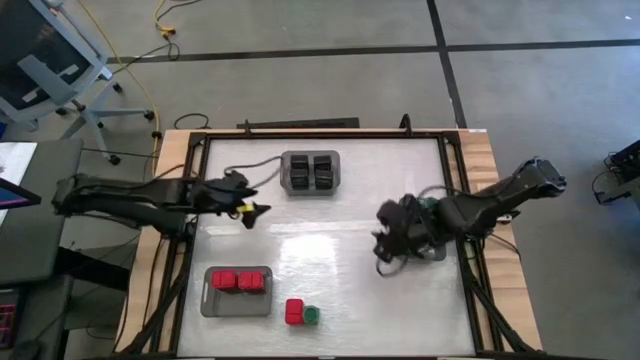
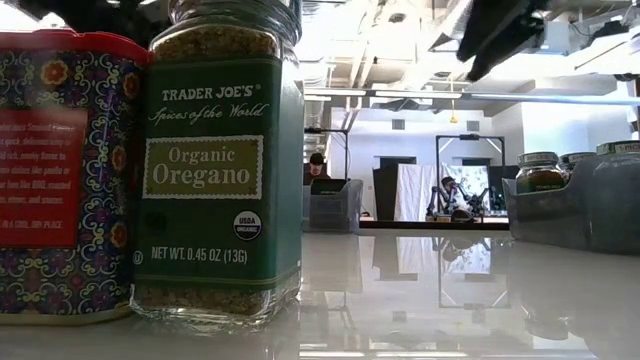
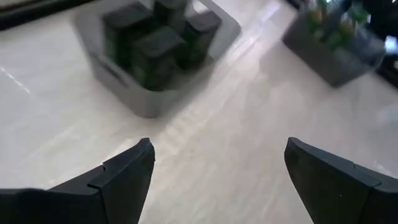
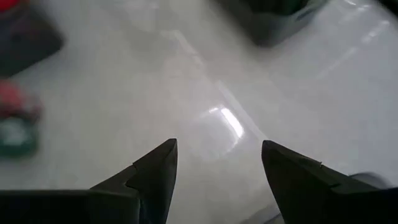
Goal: Sort spices by type
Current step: Put the red seasoning can into the bottom black transparent bin
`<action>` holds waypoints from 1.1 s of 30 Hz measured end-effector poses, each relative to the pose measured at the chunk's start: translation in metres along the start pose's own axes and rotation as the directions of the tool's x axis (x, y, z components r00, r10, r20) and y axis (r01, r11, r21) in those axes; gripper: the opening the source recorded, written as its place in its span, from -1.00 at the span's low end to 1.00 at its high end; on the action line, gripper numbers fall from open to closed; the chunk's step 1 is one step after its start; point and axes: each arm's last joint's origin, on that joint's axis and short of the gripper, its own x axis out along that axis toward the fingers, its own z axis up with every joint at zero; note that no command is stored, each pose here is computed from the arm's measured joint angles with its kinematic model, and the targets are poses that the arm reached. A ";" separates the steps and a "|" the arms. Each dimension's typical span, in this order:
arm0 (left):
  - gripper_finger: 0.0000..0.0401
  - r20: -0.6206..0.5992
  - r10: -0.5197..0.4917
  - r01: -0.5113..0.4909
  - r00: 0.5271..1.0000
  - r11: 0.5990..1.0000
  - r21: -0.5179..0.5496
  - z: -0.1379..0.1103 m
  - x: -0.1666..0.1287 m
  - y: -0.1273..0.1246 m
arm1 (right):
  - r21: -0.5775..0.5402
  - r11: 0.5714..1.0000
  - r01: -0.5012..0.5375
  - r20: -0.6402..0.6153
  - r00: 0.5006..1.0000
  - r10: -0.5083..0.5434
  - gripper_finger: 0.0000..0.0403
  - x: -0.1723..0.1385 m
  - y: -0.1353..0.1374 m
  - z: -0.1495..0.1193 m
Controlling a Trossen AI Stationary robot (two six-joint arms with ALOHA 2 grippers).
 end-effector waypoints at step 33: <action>0.72 -0.419 0.076 -0.017 0.905 0.990 0.142 -0.020 0.054 -0.200 | -0.176 0.983 -0.050 0.007 0.999 0.053 0.29 -0.058 0.028 -0.087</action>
